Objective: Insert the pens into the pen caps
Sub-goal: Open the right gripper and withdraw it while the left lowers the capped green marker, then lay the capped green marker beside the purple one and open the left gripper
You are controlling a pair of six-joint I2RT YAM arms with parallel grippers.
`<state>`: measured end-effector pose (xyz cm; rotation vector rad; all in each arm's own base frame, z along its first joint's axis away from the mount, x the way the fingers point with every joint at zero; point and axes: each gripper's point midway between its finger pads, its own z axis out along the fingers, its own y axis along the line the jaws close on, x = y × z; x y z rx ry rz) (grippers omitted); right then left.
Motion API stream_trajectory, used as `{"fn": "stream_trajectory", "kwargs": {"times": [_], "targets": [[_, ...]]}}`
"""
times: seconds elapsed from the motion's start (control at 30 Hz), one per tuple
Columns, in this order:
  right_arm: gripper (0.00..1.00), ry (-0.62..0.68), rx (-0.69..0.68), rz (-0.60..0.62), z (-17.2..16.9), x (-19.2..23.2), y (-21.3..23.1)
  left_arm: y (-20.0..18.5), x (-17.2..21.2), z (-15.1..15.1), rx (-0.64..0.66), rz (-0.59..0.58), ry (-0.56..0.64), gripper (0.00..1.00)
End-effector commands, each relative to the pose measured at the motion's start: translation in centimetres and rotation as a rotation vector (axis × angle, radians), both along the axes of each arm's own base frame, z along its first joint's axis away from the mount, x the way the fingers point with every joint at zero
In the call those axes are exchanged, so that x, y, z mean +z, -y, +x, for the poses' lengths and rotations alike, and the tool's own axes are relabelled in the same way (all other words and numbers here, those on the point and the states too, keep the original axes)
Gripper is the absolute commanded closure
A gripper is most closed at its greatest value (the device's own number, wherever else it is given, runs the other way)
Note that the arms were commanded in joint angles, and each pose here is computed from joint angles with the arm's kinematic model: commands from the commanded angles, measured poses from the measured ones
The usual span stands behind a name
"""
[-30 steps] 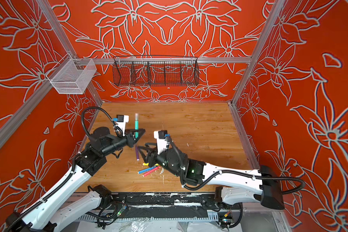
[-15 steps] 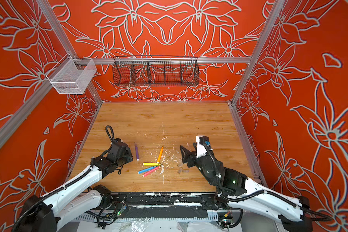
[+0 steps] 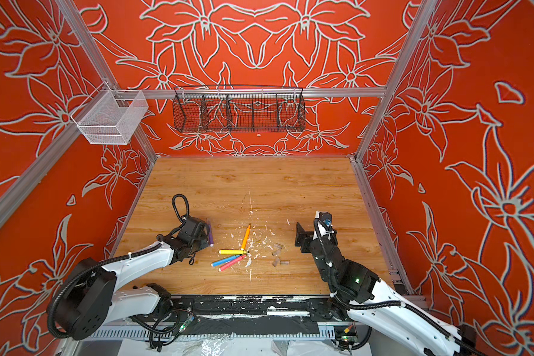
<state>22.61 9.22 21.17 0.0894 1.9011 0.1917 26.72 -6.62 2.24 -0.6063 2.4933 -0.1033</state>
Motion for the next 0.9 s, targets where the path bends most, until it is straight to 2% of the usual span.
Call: {"fn": "stream_trajectory", "kwargs": {"times": [0.0,0.03,0.1,0.2,0.3,0.53,0.73,0.87], "targets": [[0.12,-0.010,0.002,0.004,0.6,-0.6,0.0,0.0,0.5,1.0,0.034,-0.010,0.036,0.92],[0.12,-0.017,-0.005,0.006,0.8,-0.8,0.1,0.0,0.4,1.1,0.033,-0.010,0.040,0.84],[0.12,-0.036,-0.024,0.005,1.2,-1.4,0.6,0.1,0.4,1.2,0.029,-0.015,0.047,0.78],[0.12,-0.056,-0.065,-0.003,1.7,-2.2,1.4,0.3,0.3,1.2,0.013,-0.017,0.045,0.70],[0.12,-0.074,-0.082,-0.003,2.0,-2.8,1.8,0.1,0.4,1.3,0.015,-0.002,0.043,0.67],[0.12,-0.096,-0.102,0.013,2.2,-3.4,2.6,0.5,2.7,1.5,-0.013,-0.022,0.078,0.66],[0.11,-0.091,-0.149,-0.002,2.3,-3.8,4.0,2.7,6.7,0.7,-0.172,-0.086,0.151,0.66],[0.11,-0.117,-0.184,0.010,2.7,-4.7,4.8,5.6,9.5,-0.5,-0.310,-0.095,0.236,0.66]]}}
